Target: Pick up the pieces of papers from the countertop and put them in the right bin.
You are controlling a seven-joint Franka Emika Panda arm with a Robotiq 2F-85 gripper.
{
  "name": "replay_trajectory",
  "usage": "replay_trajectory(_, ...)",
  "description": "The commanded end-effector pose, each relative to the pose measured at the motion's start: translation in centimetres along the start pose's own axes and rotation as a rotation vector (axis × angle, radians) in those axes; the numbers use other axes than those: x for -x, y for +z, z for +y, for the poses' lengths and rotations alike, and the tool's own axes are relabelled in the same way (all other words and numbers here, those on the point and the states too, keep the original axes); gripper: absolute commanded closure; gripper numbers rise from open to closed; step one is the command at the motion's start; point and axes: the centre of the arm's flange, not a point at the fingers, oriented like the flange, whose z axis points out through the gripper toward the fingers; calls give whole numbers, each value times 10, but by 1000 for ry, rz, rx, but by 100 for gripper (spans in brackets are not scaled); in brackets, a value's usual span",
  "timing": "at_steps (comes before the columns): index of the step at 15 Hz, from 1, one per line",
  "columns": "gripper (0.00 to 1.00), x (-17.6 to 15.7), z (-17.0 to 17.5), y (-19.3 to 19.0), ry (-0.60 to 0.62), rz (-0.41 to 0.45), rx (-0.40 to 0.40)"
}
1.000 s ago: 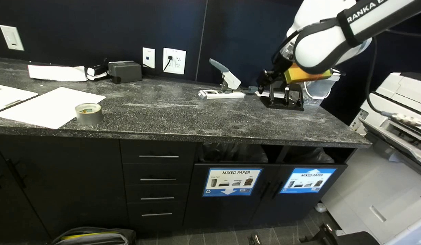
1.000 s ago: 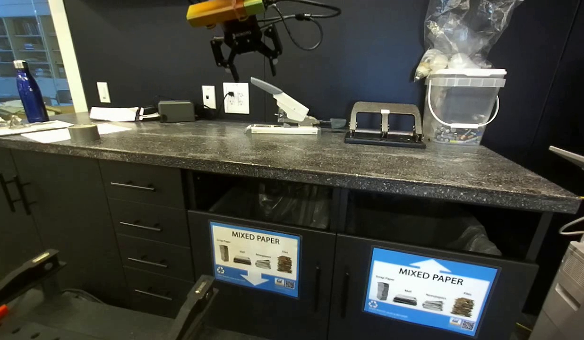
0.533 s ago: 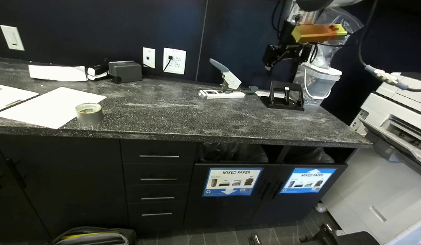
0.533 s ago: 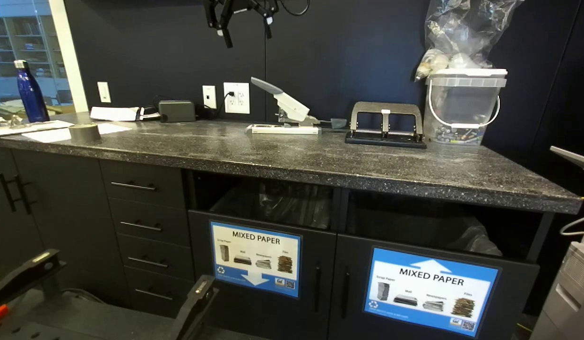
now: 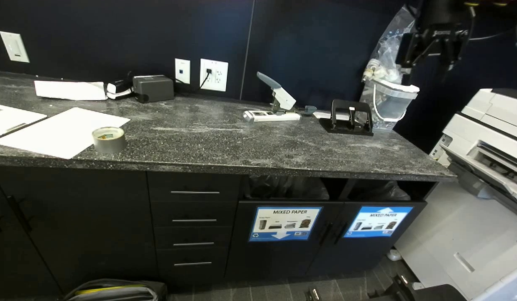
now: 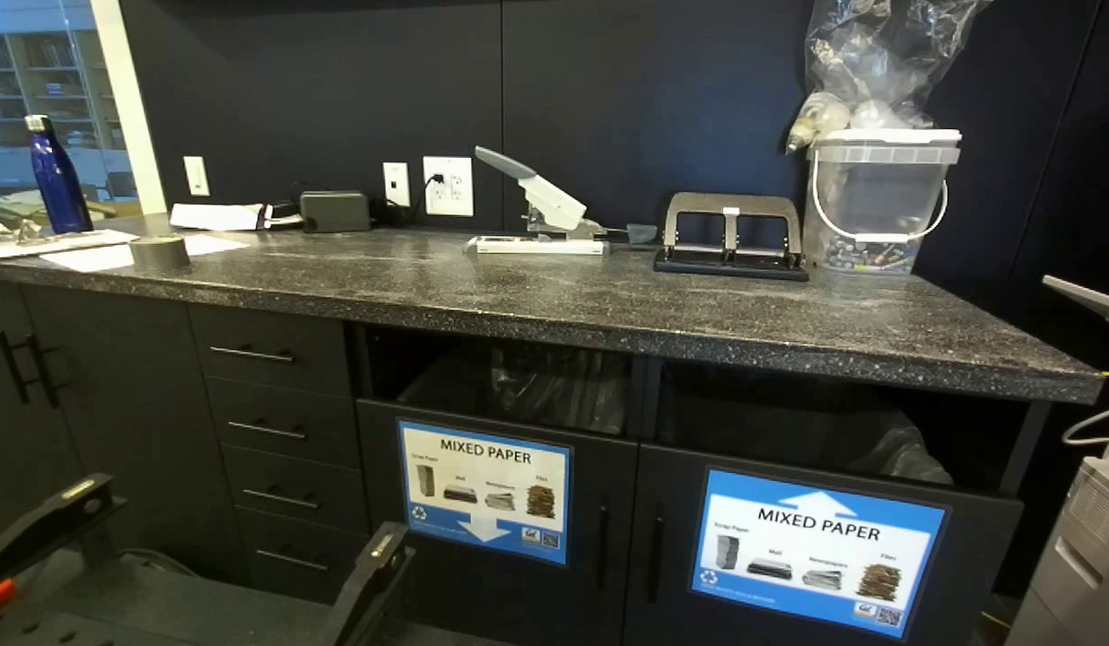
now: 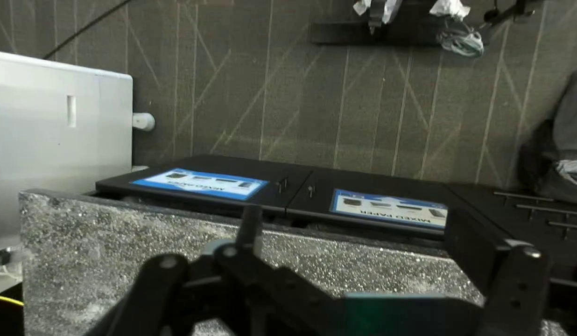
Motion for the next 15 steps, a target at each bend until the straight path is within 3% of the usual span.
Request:
replay_trajectory(1,0,80,48,-27,7,28,-75)
replay_trajectory(5,0,147,94,-37,40,80,-135)
replay_trajectory(7,0,166,97,-33,35,119,-195)
replay_trajectory(11,0,180,65,-17,-66,140,-322)
replay_trajectory(12,0,166,90,-27,-20,110,-273)
replay_trajectory(15,0,168,72,-17,-60,96,-284)
